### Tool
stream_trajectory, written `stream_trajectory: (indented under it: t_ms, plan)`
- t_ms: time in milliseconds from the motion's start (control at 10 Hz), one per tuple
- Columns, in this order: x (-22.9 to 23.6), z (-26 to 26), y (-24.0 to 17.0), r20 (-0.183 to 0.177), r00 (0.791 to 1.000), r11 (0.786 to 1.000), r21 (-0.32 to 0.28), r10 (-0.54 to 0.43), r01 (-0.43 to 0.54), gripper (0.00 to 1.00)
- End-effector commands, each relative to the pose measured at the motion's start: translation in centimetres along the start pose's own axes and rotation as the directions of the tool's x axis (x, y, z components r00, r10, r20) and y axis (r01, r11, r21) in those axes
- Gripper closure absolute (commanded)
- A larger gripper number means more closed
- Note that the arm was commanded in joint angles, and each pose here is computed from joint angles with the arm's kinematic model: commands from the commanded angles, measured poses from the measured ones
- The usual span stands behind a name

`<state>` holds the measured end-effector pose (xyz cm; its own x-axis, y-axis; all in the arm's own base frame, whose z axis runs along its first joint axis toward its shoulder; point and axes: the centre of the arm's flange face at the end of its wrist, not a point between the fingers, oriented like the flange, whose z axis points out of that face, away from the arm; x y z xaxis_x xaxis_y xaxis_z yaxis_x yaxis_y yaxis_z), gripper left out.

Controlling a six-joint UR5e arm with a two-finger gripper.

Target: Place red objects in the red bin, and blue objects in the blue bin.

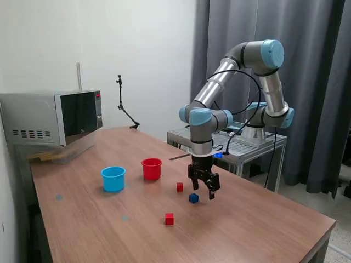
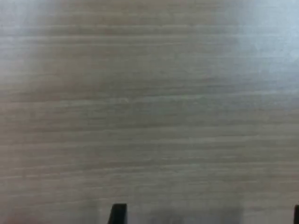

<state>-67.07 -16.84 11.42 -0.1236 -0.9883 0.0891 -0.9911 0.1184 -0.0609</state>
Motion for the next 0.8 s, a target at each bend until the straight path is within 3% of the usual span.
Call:
stream_trajectory:
  t_ms: [0, 700]
  plan:
    - [-0.3, 0.1, 0.9, 0.001, 1.0, 1.0, -0.01, 0.001, -0.001, 0.0]
    - [-1.6, 0.7, 2.7, 0.003, 1.0, 0.999, -0.017, -0.029, 0.029, 0.0]
